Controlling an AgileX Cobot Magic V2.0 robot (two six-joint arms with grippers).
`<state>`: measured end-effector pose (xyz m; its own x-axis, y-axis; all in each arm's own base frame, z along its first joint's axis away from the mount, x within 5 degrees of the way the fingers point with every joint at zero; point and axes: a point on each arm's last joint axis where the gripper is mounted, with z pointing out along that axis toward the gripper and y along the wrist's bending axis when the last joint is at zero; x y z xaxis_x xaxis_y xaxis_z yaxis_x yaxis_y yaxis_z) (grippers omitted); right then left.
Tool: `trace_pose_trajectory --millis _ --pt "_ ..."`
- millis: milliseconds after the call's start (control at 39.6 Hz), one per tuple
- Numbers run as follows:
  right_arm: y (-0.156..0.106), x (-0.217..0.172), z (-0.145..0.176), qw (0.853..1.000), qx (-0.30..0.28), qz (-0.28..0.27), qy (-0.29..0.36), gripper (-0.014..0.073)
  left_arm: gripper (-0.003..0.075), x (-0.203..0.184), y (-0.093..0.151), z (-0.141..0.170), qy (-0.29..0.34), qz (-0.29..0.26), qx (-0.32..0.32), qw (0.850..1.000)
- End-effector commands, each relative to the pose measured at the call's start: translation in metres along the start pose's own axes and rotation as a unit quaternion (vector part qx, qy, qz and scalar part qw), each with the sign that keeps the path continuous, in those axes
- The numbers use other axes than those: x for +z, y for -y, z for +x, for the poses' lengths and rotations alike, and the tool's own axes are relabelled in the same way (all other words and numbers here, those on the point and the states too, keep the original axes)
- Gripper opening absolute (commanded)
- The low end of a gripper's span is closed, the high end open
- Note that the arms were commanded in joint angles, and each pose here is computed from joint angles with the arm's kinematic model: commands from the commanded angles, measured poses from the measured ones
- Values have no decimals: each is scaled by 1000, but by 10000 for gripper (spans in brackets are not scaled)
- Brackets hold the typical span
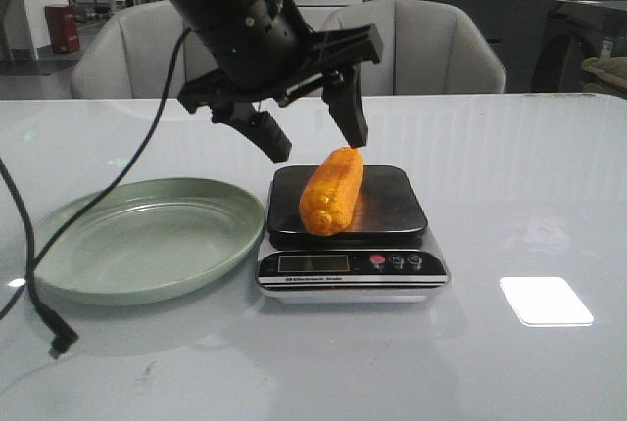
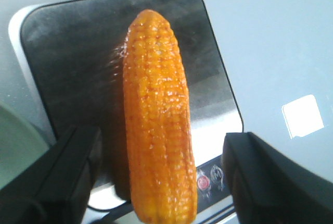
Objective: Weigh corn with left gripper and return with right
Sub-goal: 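Open the left gripper and raise it away from the scale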
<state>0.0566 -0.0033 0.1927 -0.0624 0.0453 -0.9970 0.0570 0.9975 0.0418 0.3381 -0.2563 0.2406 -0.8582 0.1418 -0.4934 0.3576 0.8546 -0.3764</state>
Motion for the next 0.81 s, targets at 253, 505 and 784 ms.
trace_pose_trajectory --millis 253,505,784 --pt "0 -1 -4 999 -6 -2 42 159 532 -104 9 18 107 -4 64 992" --pt "0 -1 -4 999 -6 -2 42 159 532 -160 -8 56 166 -9 63 984" --pt "0 -1 -4 999 -6 -2 42 159 532 -210 -26 108 221 -17 72 972"
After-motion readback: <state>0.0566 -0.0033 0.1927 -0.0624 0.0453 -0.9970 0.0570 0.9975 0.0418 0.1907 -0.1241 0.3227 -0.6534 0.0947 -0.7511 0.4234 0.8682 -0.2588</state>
